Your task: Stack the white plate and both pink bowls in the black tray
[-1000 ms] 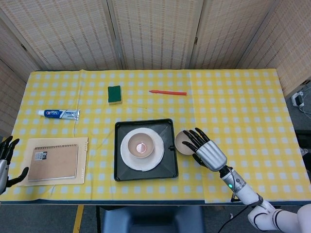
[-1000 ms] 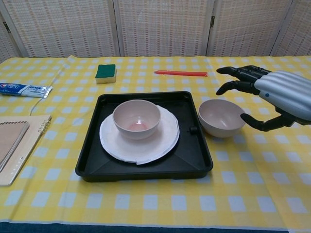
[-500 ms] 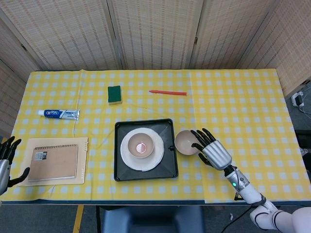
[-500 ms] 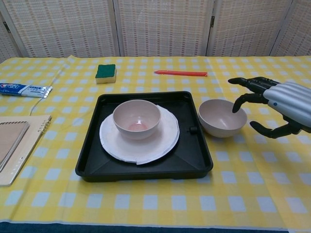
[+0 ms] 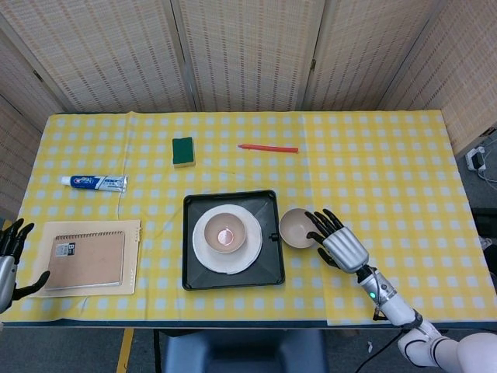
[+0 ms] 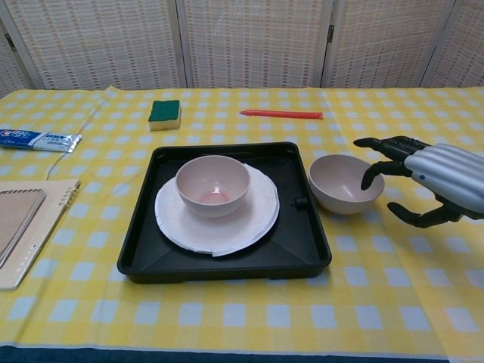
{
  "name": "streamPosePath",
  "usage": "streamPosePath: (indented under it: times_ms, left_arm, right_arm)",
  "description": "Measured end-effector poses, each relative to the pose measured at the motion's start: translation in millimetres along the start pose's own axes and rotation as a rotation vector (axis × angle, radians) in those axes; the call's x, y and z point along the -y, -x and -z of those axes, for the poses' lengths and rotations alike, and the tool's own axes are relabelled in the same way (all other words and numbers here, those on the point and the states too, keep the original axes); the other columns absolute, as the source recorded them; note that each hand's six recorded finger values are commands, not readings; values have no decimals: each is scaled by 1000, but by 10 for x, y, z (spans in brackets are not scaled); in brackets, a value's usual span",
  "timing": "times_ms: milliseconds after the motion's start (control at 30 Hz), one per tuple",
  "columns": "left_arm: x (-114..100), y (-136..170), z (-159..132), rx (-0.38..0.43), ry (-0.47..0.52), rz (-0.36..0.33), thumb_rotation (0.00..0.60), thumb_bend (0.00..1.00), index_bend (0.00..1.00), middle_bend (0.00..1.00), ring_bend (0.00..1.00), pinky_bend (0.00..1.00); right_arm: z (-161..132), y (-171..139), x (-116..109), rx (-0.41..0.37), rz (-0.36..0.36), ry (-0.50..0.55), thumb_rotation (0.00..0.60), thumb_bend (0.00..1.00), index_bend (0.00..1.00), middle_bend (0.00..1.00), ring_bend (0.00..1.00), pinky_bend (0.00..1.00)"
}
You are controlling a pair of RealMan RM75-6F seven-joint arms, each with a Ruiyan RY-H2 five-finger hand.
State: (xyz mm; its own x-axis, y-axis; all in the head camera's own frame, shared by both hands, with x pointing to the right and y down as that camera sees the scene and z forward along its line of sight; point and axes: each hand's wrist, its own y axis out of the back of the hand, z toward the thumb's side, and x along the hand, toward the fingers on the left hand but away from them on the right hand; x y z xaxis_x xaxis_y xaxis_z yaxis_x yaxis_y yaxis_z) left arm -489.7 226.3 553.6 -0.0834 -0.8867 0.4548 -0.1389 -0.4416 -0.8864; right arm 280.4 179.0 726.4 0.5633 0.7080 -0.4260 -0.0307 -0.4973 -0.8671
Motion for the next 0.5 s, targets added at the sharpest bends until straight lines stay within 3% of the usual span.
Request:
streamPosePath:
  times_ms: [500]
  left_arm:
    - [-48, 8, 26, -15, 2, -20, 600, 245, 0, 0, 0, 4]
  right_arm:
    - [-7, 91, 87, 23, 11, 30, 600, 531, 422, 0, 0, 0]
